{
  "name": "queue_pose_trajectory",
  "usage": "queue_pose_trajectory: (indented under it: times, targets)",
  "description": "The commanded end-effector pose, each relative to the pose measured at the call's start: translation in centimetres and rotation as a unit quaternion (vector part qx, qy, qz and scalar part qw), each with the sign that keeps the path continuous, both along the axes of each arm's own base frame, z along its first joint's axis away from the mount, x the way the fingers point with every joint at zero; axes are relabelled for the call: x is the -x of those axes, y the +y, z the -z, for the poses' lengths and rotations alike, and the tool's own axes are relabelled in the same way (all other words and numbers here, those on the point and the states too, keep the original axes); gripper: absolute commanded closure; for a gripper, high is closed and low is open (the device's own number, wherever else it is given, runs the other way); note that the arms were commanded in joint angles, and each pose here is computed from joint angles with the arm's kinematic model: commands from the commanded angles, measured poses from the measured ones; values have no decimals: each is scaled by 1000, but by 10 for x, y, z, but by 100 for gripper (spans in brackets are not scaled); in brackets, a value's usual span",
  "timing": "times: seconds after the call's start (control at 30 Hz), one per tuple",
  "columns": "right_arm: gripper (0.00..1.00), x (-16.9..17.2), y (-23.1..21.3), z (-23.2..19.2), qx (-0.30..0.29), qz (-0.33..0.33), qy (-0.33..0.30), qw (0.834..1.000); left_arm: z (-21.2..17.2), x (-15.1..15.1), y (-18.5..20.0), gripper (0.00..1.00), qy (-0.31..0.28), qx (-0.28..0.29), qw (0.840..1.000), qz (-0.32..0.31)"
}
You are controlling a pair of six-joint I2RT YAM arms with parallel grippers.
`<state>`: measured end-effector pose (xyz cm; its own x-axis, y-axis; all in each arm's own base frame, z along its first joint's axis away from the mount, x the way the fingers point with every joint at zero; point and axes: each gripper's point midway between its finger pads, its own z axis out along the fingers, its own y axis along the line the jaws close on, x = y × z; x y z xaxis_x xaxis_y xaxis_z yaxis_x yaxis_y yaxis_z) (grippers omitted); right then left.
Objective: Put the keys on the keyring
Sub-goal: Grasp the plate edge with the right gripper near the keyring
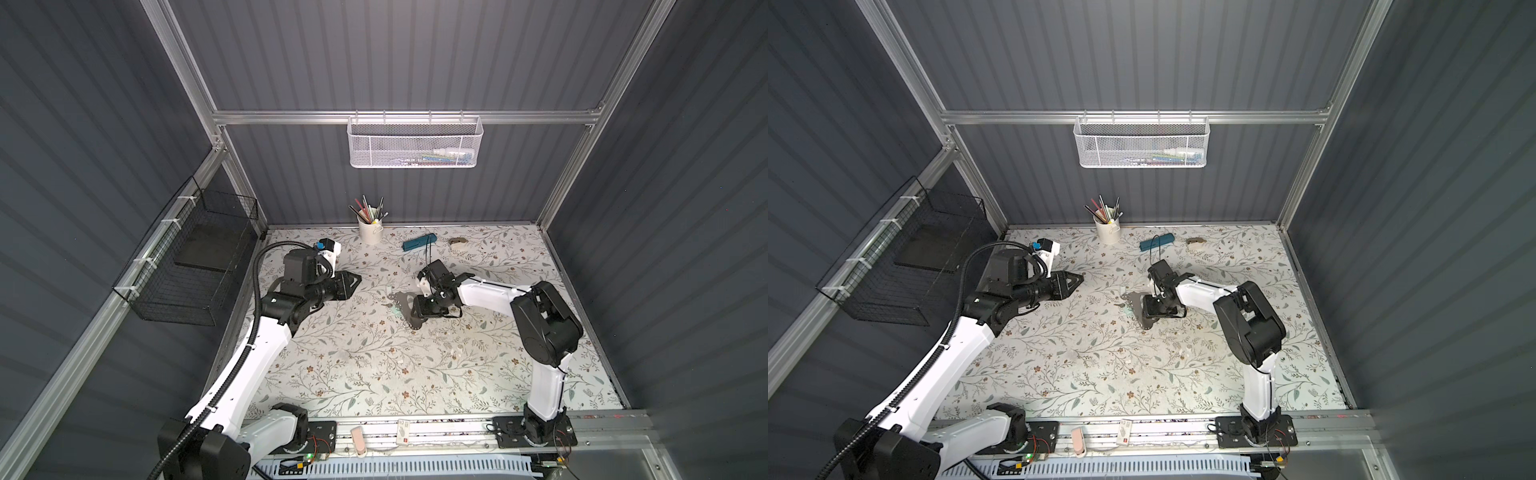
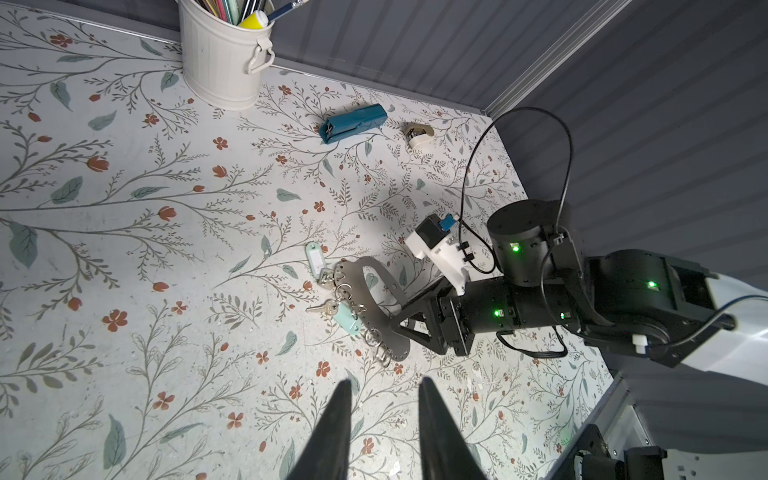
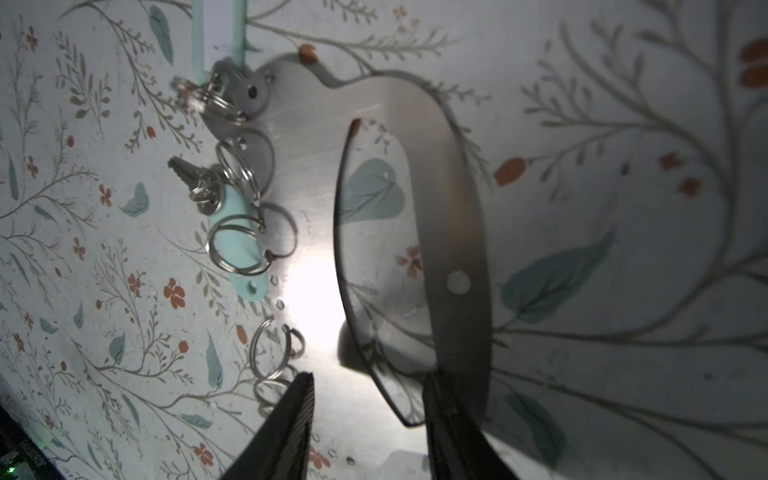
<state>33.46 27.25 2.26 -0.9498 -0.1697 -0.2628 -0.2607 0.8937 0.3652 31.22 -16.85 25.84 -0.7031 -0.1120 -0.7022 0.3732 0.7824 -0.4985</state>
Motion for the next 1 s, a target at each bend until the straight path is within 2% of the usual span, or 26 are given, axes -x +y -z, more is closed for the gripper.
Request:
queue_pose_trajectory:
  times: [0.0,0.13,0.3,0.53,0.67,0.77,0.87,0.97]
  targets:
    - [54,24,-40,28,65,28,46,996,2,7,-1,71,3,-3,1000,14]
    - [54,33,-58,28,69,45,55,995,3,6,-2,71,3,-1,1000,14]
    - [55,38,-59,14,56,40,46,997,6,6,-4,72,8,2,1000,20]
    - [51,7,-28,-45,-7,-5,-29,1000,8,8,-8,72,11,10,999,33]
    - [52,-13,-5,-64,-32,-50,-43,997,7,11,-11,72,12,15,999,43]
    - [54,-23,12,-65,-50,-82,-34,995,9,13,-11,72,14,15,999,46]
    - [59,-29,21,-56,-50,-103,-16,993,9,15,-10,72,14,11,999,47]
    - [60,-26,24,-44,-51,-120,-1,992,9,16,-9,72,14,6,999,48]
